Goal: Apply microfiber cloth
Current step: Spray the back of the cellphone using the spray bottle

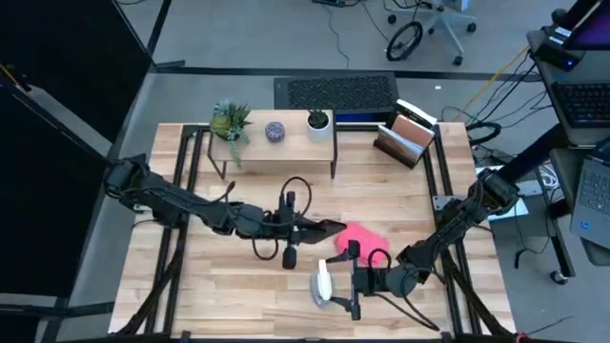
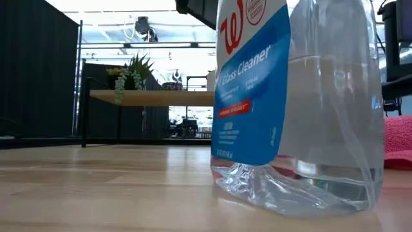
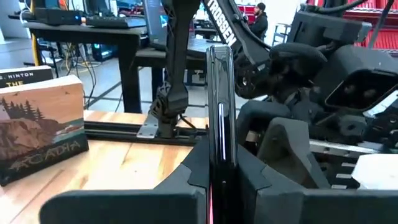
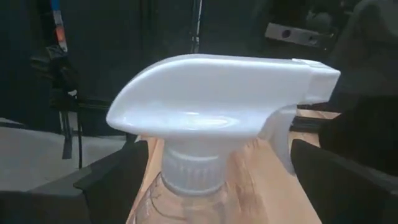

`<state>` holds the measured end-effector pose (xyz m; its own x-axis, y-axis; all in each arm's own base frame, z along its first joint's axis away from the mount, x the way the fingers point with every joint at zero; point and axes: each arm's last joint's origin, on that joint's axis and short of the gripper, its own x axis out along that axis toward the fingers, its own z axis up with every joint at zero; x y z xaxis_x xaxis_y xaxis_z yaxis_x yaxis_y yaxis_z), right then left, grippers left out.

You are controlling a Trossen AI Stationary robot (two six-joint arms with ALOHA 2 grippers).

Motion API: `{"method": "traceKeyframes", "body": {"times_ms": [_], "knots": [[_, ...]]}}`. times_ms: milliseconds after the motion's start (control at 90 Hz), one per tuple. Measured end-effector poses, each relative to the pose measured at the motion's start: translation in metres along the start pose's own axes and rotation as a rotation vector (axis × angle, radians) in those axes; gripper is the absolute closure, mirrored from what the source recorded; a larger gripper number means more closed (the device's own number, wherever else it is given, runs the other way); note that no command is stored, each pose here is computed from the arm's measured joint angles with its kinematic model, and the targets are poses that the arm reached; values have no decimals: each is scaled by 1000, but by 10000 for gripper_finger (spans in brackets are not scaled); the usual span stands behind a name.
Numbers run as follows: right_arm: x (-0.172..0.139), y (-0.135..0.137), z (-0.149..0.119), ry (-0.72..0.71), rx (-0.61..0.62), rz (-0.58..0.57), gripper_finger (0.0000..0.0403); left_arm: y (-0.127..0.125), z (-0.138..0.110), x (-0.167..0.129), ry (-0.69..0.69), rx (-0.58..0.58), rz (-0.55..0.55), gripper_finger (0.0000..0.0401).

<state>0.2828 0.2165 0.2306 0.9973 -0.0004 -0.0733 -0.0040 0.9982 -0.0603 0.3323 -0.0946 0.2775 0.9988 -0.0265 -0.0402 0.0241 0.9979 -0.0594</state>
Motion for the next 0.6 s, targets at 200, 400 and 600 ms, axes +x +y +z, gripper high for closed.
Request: {"method": "traceKeyframes", "body": {"times_ms": [200, 400, 600], "knots": [[0, 0, 0, 0, 1, 5, 96, 2, 1, -1, -7, -1, 52, 390], [0, 0, 0, 3, 4, 5, 130, 1, 13, -8, -42, -11, 76, 390], [0, 0, -1, 5, 2, 5, 157, -6, 23, -19, -70, 30, 85, 390]]}}
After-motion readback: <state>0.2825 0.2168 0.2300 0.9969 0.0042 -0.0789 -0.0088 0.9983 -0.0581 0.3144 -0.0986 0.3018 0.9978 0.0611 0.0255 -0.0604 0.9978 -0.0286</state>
